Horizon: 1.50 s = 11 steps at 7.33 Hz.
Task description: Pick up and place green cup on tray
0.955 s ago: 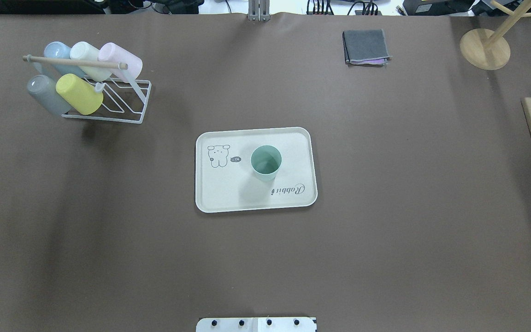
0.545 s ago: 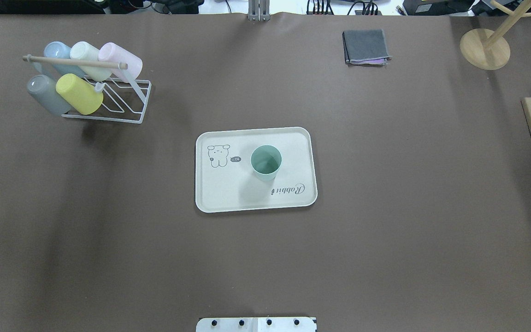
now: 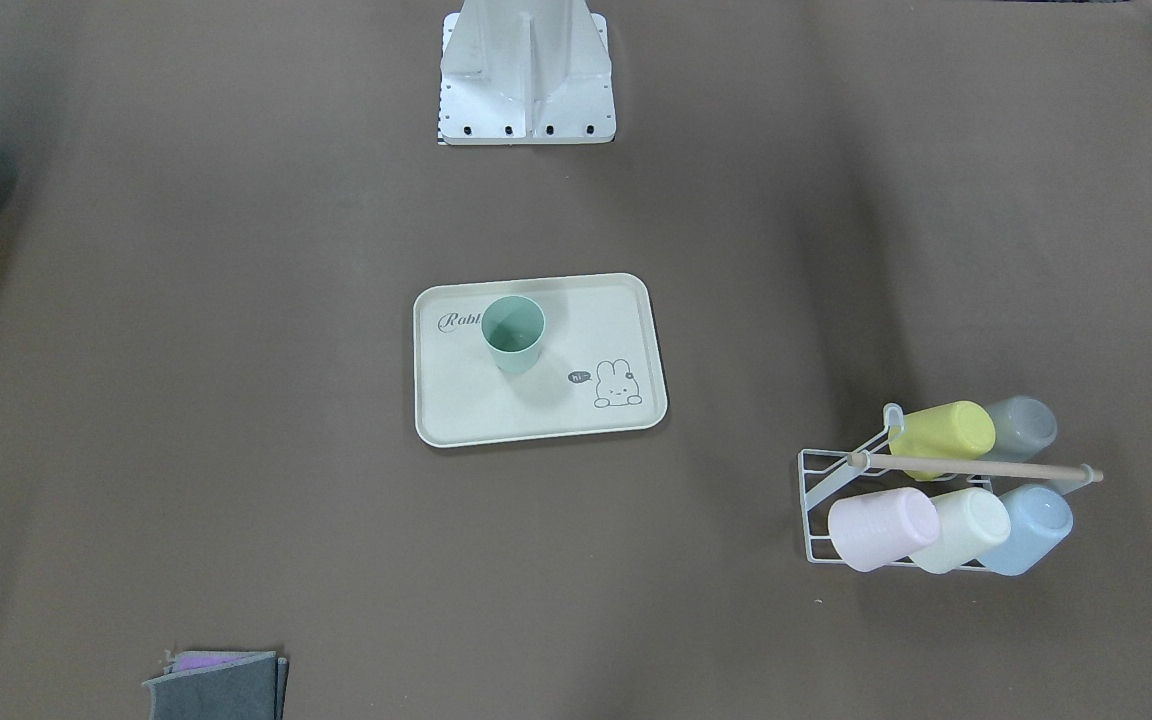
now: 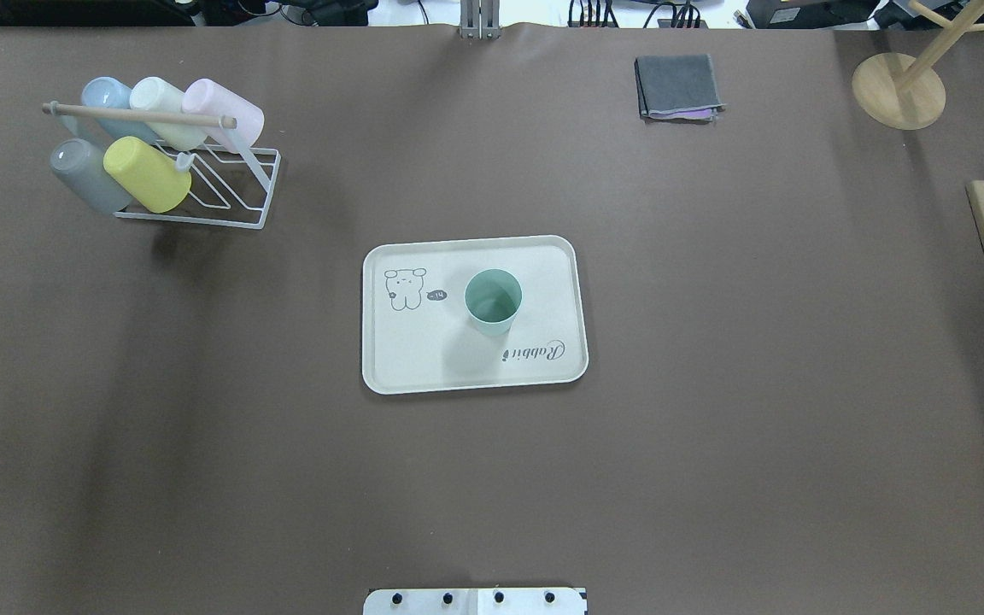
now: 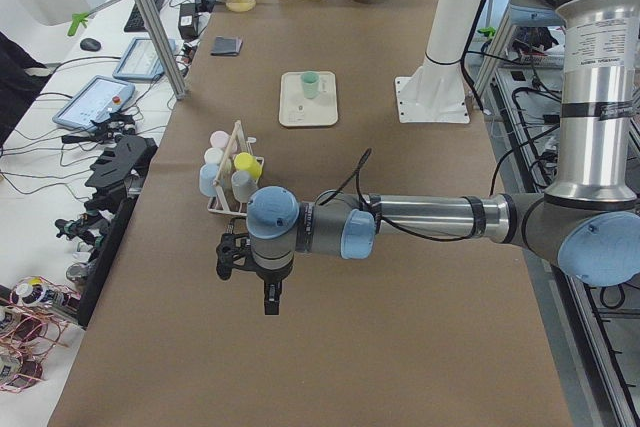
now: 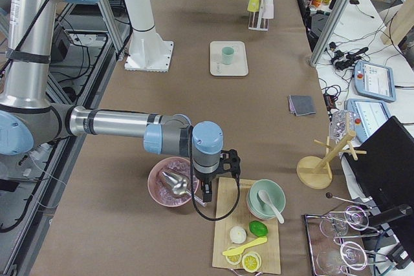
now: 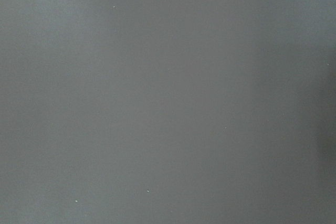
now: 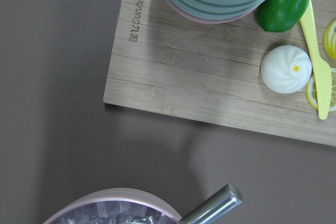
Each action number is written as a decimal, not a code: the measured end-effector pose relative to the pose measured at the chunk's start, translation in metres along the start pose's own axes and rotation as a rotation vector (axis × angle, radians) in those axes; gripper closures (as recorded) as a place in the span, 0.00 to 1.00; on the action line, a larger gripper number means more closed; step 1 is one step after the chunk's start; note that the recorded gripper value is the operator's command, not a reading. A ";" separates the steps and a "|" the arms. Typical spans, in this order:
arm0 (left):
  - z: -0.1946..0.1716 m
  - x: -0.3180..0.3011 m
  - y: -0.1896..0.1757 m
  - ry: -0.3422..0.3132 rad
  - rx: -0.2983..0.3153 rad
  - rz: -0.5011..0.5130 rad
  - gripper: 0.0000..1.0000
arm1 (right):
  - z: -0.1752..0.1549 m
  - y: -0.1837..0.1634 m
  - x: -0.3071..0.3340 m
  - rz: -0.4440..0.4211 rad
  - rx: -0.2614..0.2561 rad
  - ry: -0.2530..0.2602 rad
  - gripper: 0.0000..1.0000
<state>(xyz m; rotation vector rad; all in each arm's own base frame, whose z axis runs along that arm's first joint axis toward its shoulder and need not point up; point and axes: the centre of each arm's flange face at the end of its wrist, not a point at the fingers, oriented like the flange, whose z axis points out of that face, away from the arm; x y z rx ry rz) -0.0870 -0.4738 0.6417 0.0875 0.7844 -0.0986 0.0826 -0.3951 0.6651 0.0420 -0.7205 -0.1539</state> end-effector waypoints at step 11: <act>0.005 -0.003 0.002 0.025 -0.017 -0.022 0.02 | 0.000 0.000 0.001 0.000 -0.001 0.001 0.00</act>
